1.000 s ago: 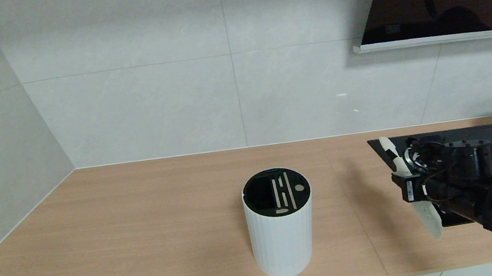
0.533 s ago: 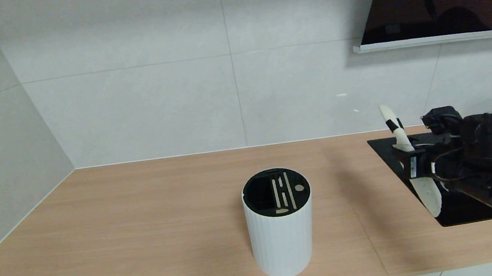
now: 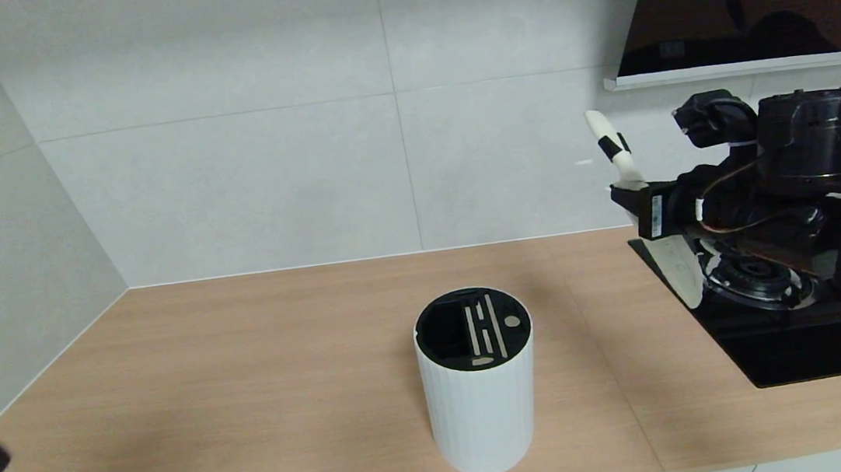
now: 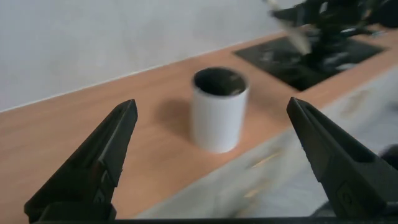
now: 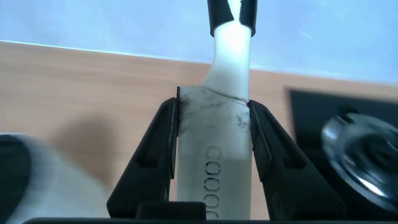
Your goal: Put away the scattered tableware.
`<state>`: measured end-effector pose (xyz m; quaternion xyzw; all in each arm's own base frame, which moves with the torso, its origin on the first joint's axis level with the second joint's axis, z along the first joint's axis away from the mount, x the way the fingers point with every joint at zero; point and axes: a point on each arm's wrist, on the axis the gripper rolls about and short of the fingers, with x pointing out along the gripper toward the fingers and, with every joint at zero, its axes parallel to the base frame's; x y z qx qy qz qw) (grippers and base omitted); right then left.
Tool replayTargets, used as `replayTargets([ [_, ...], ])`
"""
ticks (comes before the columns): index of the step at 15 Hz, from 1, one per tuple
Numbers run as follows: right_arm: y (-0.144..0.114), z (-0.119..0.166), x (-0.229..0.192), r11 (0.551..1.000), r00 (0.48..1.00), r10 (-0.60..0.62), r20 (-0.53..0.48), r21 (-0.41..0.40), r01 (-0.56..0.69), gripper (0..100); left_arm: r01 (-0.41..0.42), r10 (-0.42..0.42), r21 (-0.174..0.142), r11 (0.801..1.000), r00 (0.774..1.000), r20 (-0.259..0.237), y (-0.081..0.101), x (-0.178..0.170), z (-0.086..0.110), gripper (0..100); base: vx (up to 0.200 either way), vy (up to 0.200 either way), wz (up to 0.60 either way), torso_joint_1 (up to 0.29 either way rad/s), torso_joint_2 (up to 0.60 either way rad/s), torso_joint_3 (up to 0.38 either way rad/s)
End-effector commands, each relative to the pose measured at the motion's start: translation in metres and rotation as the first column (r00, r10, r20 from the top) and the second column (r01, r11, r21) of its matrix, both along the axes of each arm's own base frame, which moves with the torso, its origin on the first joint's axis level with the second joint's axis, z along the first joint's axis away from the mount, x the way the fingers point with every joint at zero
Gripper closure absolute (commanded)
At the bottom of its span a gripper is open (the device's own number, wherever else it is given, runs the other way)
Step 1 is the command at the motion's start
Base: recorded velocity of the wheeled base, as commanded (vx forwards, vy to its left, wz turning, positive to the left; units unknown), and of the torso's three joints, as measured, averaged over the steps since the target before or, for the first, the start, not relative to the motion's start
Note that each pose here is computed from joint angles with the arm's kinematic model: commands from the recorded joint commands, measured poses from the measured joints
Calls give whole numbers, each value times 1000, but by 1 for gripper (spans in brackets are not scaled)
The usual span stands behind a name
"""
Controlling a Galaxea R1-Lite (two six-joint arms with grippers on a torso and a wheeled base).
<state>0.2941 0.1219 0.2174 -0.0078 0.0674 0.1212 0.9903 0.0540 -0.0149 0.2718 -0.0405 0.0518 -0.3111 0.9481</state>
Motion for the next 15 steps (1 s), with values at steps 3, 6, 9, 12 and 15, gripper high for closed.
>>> replayTargets([
  [3, 29, 13, -36, 991, 991, 132, 11, 16, -132, 100, 168, -195, -139, 976, 956, -220, -33, 102, -17, 0, 0, 0, 0, 0, 0, 0],
  [6, 46, 4, -49, 983, 983, 181, -15, 6, -181, 100, 204, -253, -219, 954, 941, -225, -47, 115, -27, 0, 0, 0, 0, 0, 0, 0],
  [9, 73, -9, -71, 973, 972, 230, -48, -18, -231, 100, 248, -309, -225, 942, 904, -296, -65, 129, -43, 0, 0, 0, 0, 0, 0, 0],
  [12, 85, -9, -82, 960, 959, 279, -50, 21, -278, 100, 238, -348, -321, 917, 870, -349, -74, 130, -42, 0, 0, 0, 0, 0, 0, 0],
  [15, 102, -6, -96, 938, 939, 342, -40, 80, -338, 100, 209, -399, -464, 861, 843, -360, -87, 147, -45, 0, 0, 0, 0, 0, 0, 0],
])
